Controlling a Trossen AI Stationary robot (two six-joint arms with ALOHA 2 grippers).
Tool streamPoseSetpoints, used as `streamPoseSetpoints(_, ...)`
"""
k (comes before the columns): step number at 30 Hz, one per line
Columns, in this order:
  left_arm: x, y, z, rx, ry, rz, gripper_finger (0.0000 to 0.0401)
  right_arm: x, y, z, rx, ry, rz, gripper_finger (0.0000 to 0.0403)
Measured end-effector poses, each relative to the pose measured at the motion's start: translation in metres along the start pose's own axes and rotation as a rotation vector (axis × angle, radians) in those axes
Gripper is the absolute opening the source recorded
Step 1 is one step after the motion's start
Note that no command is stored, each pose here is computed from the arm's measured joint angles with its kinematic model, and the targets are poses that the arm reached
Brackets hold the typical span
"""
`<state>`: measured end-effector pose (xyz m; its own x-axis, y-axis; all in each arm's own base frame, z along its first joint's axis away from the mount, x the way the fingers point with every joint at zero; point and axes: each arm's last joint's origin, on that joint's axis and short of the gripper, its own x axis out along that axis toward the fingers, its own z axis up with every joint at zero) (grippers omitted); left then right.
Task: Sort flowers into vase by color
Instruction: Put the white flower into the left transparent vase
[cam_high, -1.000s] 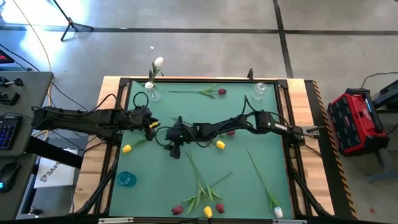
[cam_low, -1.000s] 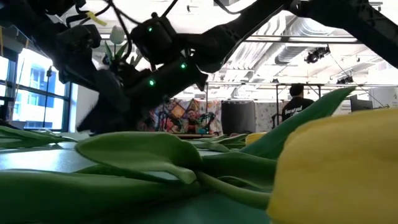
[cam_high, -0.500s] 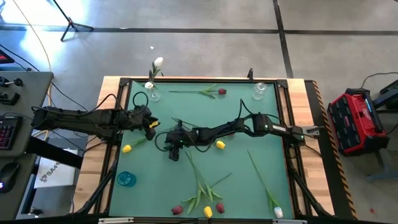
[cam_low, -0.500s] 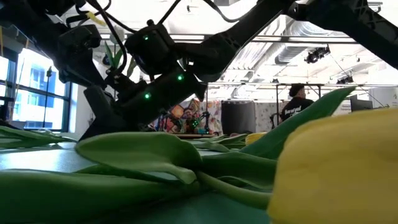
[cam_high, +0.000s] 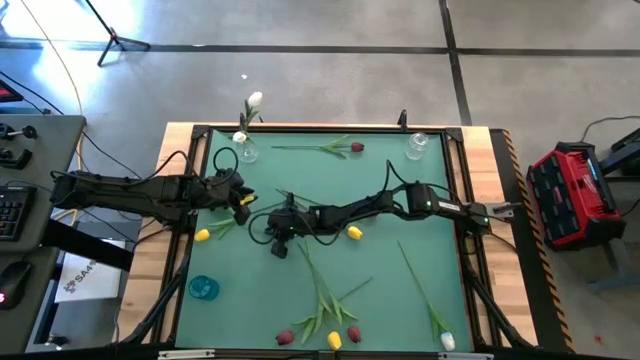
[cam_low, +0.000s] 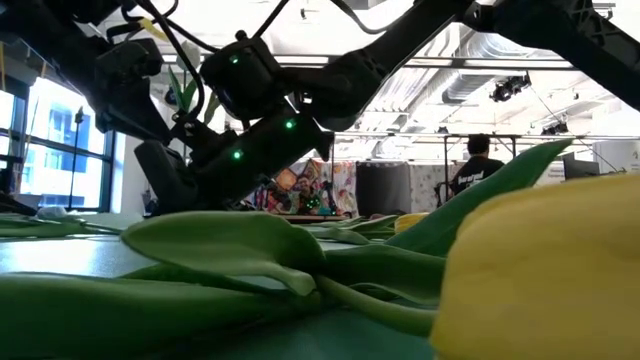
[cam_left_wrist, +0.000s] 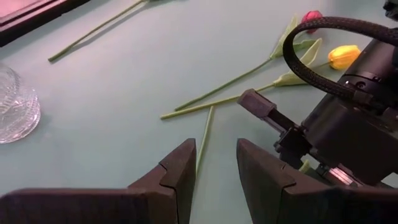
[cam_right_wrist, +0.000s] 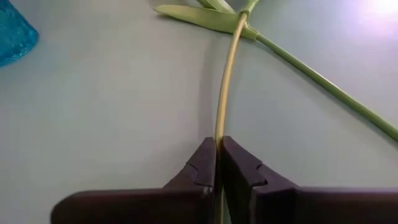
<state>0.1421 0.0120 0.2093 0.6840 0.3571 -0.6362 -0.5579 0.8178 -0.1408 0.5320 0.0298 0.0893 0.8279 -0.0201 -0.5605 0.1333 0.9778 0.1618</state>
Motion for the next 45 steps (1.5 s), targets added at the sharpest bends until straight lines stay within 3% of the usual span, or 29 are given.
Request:
streamPoseSetpoints(8, -0.002, -0.003, -0.001, 0.044, -0.034, 0.04, 0.0084, -0.003, -0.001, 0.005, 0.021, -0.038, -0.086, 0.0002)
streamPoseSetpoints(14, -0.003, -0.005, -0.002, 0.056, -0.033, 0.028, 0.0076, -0.029, 0.001, 0.037, -0.054, -0.103, -0.186, 0.0001)
streamPoseSetpoints(23, -0.006, -0.013, -0.001, 0.095, -0.088, -0.004, 0.0076, -0.087, -0.003, 0.061, -0.213, 0.088, -0.566, 0.0)
streamPoseSetpoints(29, -0.009, -0.022, 0.005, 0.068, -0.165, -0.077, 0.0076, -0.132, -0.017, 0.049, -0.204, 0.194, -0.713, 0.0)
streamPoseSetpoints(36, -0.005, -0.034, 0.011, 0.003, -0.217, -0.133, 0.0076, -0.201, -0.025, 0.025, -0.092, 0.161, -0.691, 0.0)
streamPoseSetpoints(41, 0.01, -0.047, 0.018, 0.037, -0.298, -0.113, 0.0076, -0.237, -0.02, 0.005, 0.036, -0.021, -0.635, 0.0)
streamPoseSetpoints(45, 0.027, -0.063, 0.025, 0.094, -0.385, -0.134, 0.0076, -0.256, -0.013, -0.011, 0.069, -0.194, -0.579, 0.0)
